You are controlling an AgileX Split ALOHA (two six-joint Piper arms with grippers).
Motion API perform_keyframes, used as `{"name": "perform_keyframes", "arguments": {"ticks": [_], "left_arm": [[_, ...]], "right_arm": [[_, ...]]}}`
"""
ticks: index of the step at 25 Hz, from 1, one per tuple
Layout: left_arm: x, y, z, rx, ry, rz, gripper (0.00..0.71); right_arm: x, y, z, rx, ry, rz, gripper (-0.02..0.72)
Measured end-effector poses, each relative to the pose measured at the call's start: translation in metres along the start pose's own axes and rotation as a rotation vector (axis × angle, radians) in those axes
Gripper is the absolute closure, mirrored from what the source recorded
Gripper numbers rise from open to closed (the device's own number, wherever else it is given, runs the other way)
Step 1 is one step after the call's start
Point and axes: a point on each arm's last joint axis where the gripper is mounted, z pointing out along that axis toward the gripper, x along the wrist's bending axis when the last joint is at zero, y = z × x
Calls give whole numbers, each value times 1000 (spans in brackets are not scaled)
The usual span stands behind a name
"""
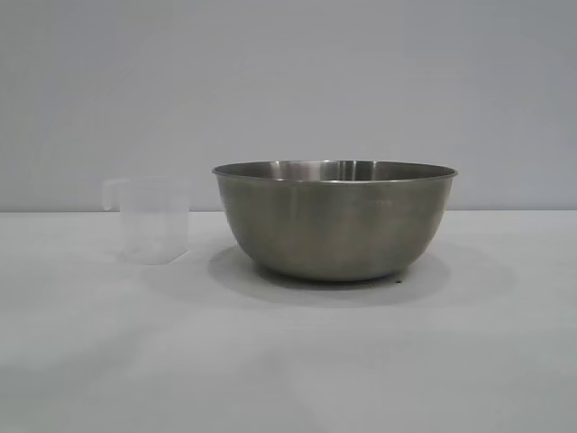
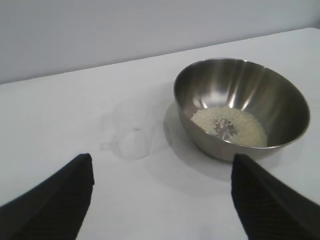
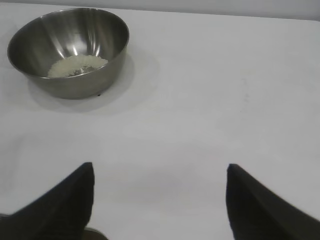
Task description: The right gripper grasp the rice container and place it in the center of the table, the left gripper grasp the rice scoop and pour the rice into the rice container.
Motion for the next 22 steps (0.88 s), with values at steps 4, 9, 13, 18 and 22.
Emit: {"name": "perform_keyframes", "arguments": {"ticks": [4, 9, 13, 18, 22], "left_arm": [[-3, -13, -19, 71, -12, 33, 205], [-4, -26, -47, 79, 5, 35, 205], [-3, -40, -70, 73, 41, 5, 205], [-5, -57, -92, 77, 53, -22, 205], [-3, -69, -101, 118, 88, -28, 205]], "right_arm": [[0, 0, 0, 0, 0, 0, 223], [0, 0, 0, 0, 0, 0, 223], [0, 0, 0, 0, 0, 0, 223], [0, 0, 0, 0, 0, 0, 223], [0, 0, 0, 0, 0, 0, 223]]}}
